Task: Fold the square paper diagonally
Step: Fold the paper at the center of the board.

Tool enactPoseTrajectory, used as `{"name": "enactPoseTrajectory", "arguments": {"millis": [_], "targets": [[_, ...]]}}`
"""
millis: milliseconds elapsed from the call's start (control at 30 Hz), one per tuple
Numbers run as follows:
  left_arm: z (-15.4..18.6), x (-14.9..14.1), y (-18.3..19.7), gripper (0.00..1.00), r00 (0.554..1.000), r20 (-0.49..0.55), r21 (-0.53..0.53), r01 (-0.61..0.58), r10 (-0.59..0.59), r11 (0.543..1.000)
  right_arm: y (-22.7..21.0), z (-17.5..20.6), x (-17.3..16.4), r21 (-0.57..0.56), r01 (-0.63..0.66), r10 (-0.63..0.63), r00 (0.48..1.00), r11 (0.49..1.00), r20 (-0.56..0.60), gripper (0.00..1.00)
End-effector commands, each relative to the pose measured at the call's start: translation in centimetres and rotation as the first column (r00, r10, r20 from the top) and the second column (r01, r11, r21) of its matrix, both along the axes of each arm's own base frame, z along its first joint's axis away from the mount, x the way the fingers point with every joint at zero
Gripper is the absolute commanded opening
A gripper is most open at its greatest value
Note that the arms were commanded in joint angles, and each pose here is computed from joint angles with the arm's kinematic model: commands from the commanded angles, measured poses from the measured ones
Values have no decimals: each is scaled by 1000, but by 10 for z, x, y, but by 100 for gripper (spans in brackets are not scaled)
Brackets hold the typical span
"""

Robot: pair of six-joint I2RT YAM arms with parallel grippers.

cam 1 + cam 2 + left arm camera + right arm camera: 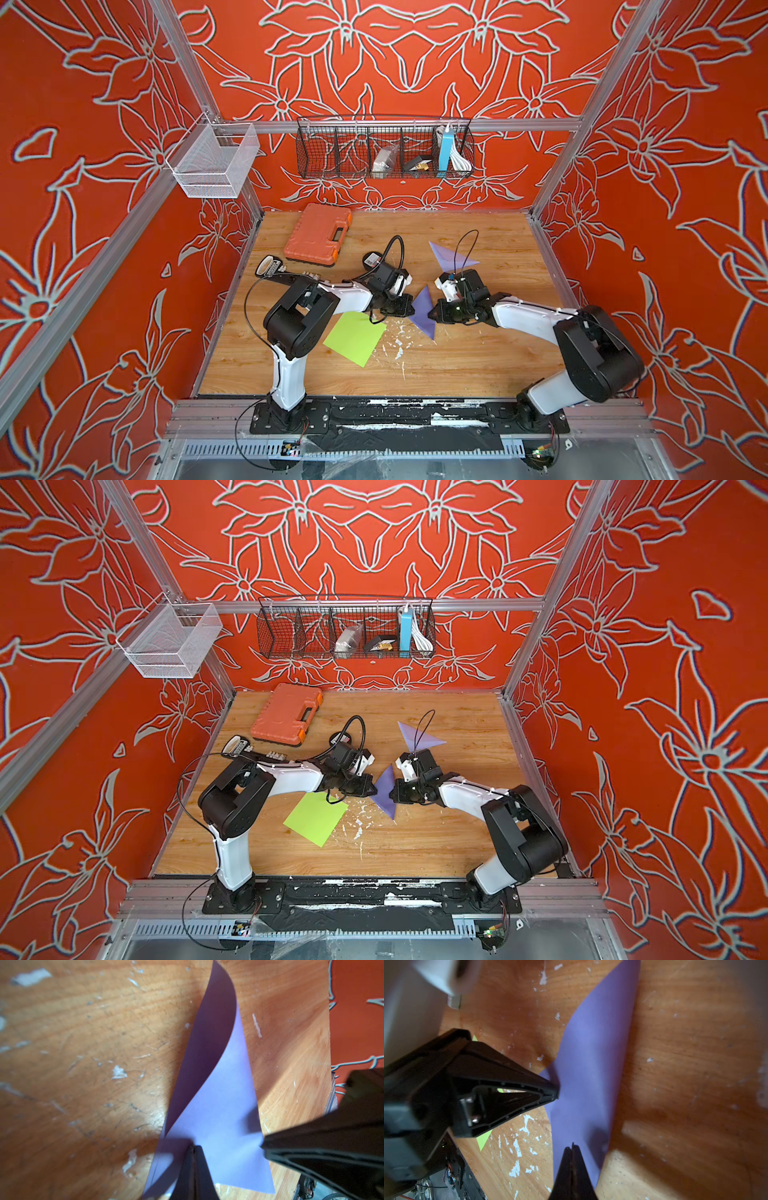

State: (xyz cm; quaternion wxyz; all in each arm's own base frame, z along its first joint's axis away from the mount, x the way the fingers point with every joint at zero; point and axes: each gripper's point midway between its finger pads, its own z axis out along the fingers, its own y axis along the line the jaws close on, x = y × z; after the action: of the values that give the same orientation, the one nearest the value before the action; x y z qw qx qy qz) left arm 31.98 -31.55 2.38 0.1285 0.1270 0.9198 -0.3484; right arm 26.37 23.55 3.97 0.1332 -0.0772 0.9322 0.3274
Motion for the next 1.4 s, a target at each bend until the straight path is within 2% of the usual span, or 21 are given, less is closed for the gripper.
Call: {"name": "enactPoseTrajectory", "arguments": {"millis": [0,233,633,733,833,1033,1367], "targets": [[-19,-14,8,0,999,-52,74,13,-10,997,8,0,12,25,32,-32,999,999,-6,0],[-18,-15,9,0,999,-50,80,17,-13,997,-3,-11,27,0,128,-128,992,992,-24,0],[-19,-16,9,0,998,-51,93,27,-23,995,-13,-24,54,46,245,-242,968,968,-61,0],[-19,-16,9,0,998,-50,96,29,-24,995,-12,-20,59,53,245,-242,969,968,-51,0],[-19,-17,9,0,998,-50,96,34,-29,995,0,-3,59,123,187,-185,982,975,-24,0],[-19,-17,8,0,998,-50,98,35,-30,995,16,17,41,142,120,-122,993,982,4,0],[-17,-18,6,0,998,-44,98,42,-38,994,26,2,47,153,194,-188,981,969,-52,0]]}}
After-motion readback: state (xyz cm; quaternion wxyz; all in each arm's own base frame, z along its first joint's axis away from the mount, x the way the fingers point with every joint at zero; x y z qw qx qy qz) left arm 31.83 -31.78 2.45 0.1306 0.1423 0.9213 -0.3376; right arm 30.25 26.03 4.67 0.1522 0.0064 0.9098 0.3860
